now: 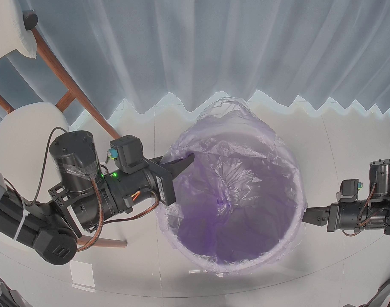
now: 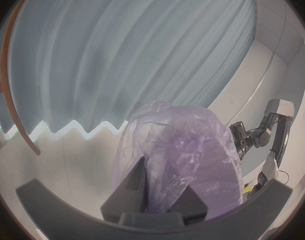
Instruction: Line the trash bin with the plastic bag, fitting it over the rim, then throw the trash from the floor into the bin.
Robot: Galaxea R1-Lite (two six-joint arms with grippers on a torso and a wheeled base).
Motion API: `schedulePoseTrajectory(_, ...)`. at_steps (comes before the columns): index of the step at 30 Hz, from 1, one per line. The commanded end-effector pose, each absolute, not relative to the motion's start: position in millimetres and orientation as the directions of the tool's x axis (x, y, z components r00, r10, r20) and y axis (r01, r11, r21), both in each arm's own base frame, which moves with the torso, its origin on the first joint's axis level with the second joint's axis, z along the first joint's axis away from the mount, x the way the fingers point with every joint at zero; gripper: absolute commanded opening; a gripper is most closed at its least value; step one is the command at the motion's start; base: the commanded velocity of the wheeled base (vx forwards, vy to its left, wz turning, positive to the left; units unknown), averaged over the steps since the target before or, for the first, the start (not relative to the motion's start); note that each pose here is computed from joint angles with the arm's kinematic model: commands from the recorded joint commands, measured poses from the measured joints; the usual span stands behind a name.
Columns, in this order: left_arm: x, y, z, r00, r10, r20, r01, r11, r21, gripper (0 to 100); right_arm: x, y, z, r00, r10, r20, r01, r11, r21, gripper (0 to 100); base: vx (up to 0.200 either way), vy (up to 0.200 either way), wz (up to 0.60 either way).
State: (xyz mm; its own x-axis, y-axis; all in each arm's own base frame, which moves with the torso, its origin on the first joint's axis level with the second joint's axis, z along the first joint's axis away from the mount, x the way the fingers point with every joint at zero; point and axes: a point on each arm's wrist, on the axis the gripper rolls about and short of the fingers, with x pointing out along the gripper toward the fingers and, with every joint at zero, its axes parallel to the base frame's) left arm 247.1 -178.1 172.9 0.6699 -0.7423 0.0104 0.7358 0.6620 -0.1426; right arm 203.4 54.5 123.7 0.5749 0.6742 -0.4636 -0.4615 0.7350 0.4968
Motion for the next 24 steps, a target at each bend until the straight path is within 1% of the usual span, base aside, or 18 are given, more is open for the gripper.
schedulePoseTrajectory(1, 241.2, -181.2, 172.1, 0.655, -0.755, 0.006, 0.748, 0.648, -0.142, 0, 220.6, 54.2, 113.8, 0.578, 0.662, -0.477, -0.436, 0.745, 0.505, 100, 0.0, 0.0, 0.0)
schedulePoseTrajectory(7, 233.2, -178.3, 168.0, 0.645, -0.764, -0.013, 0.755, 0.64, -0.145, 0, 258.0, 46.1, 119.6, 0.656, 0.631, -0.414, -0.43, 0.763, 0.482, 100, 0.0, 0.0, 0.0)
schedulePoseTrajectory(9, 231.4, -178.8, 167.7, 0.64, -0.768, -0.015, 0.759, 0.635, -0.144, 0, 265.3, 44.5, 122.5, 0.668, 0.624, -0.405, -0.422, 0.766, 0.485, 100, 0.0, 0.0, 0.0)
schedulePoseTrajectory(14, 230.3, -182.4, 173.2, 0.631, -0.776, 0.006, 0.768, 0.624, -0.144, 0, 277.9, 42.8, 117.2, 0.676, 0.609, -0.414, -0.4, 0.776, 0.488, 100, 0.0, 0.0, 0.0)
schedulePoseTrajectory(18, 233.1, -180.9, 175.9, 0.644, -0.765, 0.016, 0.759, 0.636, -0.141, 0, 279.6, 41.9, 109.8, 0.674, 0.595, -0.437, -0.38, 0.787, 0.485, 100, 0.0, 0.0, 0.0)
schedulePoseTrajectory(21, 232.7, -180.1, 186.2, 0.644, -0.763, 0.051, 0.761, 0.633, -0.139, 0, 282.1, 36.9, 96.5, 0.664, 0.581, -0.471, -0.34, 0.796, 0.501, 100, 0.0, 0.0, 0.0)
schedulePoseTrajectory(24, 231.9, -178.4, 188.3, 0.646, -0.761, 0.054, 0.76, 0.635, -0.14, 0, 286.5, 33.3, 90.7, 0.663, 0.571, -0.485, -0.312, 0.799, 0.514, 100, 0.0, 0.0, 0.0)
